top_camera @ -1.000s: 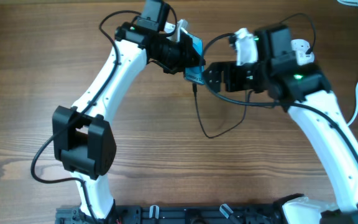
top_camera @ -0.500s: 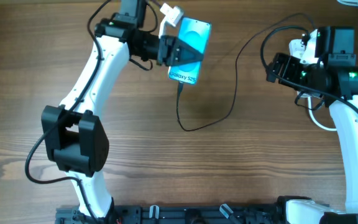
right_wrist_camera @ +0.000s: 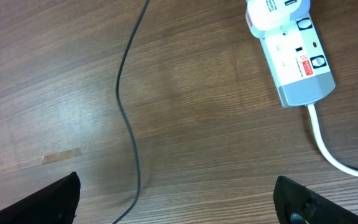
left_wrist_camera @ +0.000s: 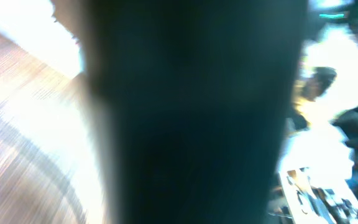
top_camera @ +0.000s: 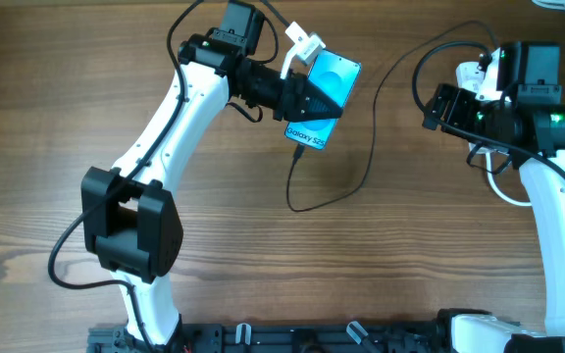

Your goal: Plug charger to phone and switch on socket

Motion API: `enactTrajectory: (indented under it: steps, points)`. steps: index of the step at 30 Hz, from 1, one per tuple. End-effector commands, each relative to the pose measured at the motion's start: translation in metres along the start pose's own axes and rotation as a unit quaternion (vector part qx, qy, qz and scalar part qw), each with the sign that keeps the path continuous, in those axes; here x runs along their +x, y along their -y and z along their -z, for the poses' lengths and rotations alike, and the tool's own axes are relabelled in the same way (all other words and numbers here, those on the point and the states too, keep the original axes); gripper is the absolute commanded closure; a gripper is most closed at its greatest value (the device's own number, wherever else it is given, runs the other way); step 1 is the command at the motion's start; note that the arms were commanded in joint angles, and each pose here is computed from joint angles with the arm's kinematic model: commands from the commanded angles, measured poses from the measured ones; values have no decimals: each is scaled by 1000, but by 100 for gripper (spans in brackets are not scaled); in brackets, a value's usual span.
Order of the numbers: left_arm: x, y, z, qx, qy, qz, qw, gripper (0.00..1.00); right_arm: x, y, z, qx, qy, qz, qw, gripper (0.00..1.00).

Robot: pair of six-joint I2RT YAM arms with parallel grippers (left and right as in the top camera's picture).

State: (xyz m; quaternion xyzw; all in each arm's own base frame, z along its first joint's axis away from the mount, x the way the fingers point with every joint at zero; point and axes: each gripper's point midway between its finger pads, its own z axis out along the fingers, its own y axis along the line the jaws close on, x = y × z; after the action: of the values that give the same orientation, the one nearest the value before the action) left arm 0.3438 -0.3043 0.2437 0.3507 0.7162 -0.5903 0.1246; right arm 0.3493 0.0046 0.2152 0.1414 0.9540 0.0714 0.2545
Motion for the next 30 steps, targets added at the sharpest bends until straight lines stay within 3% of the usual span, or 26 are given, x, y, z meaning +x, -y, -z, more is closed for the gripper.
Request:
enactTrajectory:
  steps: [1,4,7,9,14,17,21,30]
  points:
    - [3,-32,4,-139,-16,83,987,96,-6,2,6,7,15,1,1000,0]
    - [15,-66,-6,-219,-37,117,968,96,-6,2,6,7,15,1,1000,0]
    - [27,-88,-20,-237,-50,154,958,96,-6,2,6,7,15,1,1000,0]
    - [37,-117,-21,-268,-44,217,938,96,-6,3,6,8,15,0,1000,0]
    - [47,-160,-16,-302,-27,274,913,96,-6,2,6,7,15,0,1000,0]
    - [49,-179,-9,-315,-17,280,907,96,-6,3,6,8,15,0,1000,0]
    - [61,-207,7,-401,-22,271,875,96,-6,3,6,8,15,0,1000,0]
    - [81,-245,-2,-417,-34,274,866,94,-6,2,6,7,15,1,1000,1]
